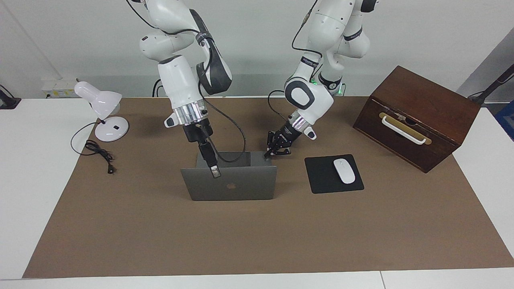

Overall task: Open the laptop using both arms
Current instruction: 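Push the lid fully open with the right gripper and withdraw it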

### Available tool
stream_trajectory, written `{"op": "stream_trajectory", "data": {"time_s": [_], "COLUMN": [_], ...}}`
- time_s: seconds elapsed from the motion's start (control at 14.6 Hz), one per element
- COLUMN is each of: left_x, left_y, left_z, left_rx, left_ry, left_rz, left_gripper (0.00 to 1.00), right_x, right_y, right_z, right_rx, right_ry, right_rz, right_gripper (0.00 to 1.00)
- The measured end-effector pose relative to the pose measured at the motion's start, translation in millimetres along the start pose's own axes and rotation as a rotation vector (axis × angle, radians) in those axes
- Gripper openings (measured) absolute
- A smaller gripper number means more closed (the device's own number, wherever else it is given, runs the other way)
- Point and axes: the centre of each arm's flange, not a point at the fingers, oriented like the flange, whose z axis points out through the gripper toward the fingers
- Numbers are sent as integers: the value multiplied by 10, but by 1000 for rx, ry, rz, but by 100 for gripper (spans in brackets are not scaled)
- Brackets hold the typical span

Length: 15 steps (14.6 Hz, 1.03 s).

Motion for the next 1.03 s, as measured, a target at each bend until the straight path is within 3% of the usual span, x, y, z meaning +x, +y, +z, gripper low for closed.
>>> {"op": "stream_trajectory", "data": {"time_s": [1.03], "left_x": [0], "left_y": [0], "left_z": [0], "left_rx": [0], "left_ry": [0], "left_rz": [6], "left_gripper": [1], "right_x": [388], "right_y": [-56], "right_z": [82], "right_rx": [-10], "right_ry": [-29], "right_rz": [-12], "right_gripper": [100]}}
